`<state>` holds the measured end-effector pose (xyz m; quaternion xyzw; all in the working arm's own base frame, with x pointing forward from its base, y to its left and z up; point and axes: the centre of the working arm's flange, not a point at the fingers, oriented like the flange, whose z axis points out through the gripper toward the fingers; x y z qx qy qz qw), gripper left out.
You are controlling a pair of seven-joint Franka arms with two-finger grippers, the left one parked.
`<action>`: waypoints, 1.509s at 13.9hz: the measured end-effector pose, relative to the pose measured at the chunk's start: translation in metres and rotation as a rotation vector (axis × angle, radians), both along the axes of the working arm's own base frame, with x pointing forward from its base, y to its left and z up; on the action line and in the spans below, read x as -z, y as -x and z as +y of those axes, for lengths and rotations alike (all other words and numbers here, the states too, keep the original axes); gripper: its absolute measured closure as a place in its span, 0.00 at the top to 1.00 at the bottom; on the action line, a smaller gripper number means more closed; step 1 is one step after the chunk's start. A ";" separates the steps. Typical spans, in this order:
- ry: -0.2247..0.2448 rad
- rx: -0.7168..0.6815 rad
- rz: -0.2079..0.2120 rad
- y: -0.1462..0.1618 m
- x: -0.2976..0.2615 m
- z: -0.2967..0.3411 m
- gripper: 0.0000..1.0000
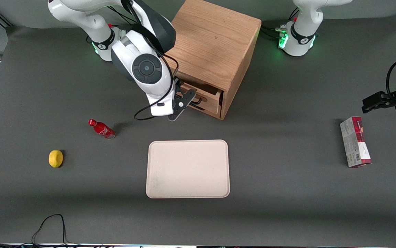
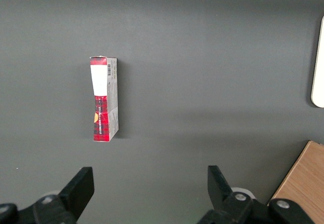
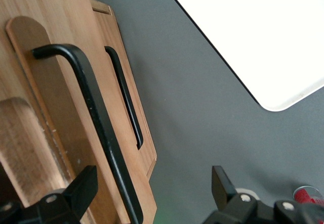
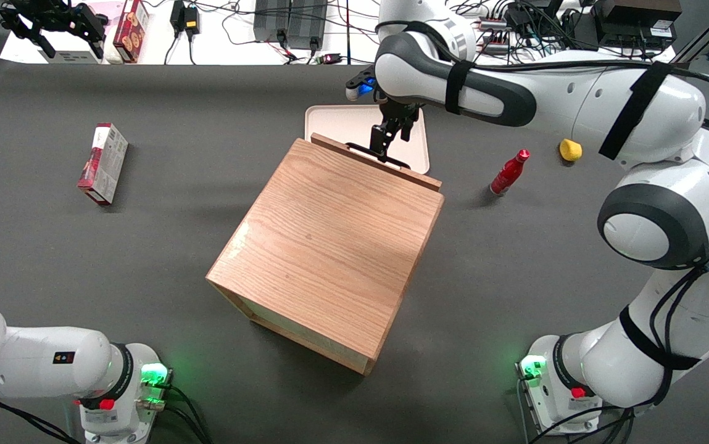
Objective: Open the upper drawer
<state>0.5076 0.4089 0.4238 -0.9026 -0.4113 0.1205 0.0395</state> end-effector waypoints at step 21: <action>-0.034 0.046 -0.032 -0.042 0.026 -0.028 1.00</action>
